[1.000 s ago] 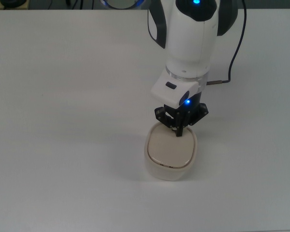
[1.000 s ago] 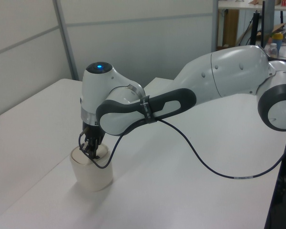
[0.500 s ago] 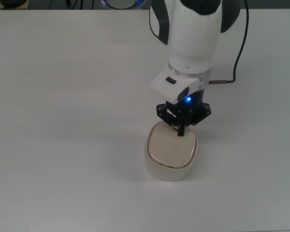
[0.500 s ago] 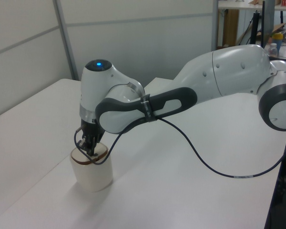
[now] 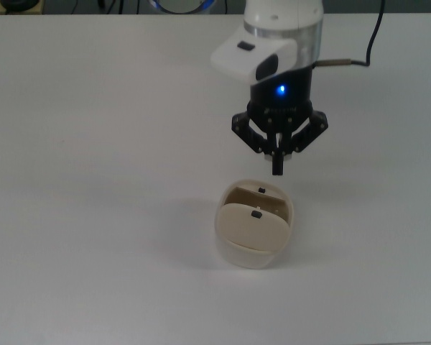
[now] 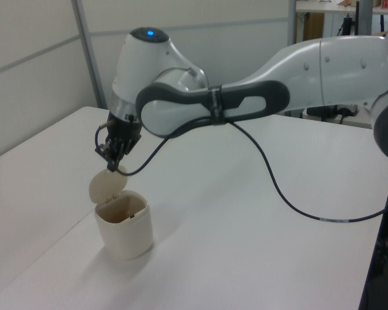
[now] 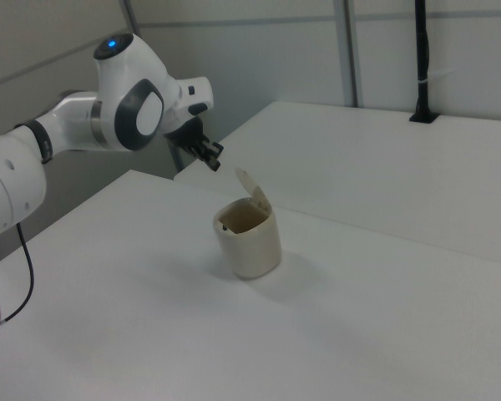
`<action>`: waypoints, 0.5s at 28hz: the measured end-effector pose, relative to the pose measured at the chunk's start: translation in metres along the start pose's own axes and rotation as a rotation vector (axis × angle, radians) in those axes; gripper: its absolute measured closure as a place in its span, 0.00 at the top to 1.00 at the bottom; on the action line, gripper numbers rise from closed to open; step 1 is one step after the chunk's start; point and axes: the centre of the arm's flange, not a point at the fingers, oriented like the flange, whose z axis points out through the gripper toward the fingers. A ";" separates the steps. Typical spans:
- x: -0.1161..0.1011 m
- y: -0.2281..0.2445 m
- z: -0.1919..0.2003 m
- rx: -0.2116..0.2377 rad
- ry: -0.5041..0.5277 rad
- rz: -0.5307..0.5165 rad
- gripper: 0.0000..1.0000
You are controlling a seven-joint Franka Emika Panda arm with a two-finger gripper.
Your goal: Open the trash can
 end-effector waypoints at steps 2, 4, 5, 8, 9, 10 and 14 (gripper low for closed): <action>0.000 0.004 -0.009 -0.005 -0.012 0.007 0.01; -0.002 0.009 -0.017 -0.015 -0.033 0.009 0.01; -0.003 0.012 -0.021 -0.022 -0.052 0.004 0.01; -0.011 0.019 -0.030 -0.041 -0.119 -0.041 0.01; -0.014 0.021 -0.032 -0.049 -0.151 -0.063 0.01; -0.018 0.024 -0.034 -0.056 -0.181 -0.083 0.01; -0.028 0.039 -0.044 -0.077 -0.279 -0.127 0.01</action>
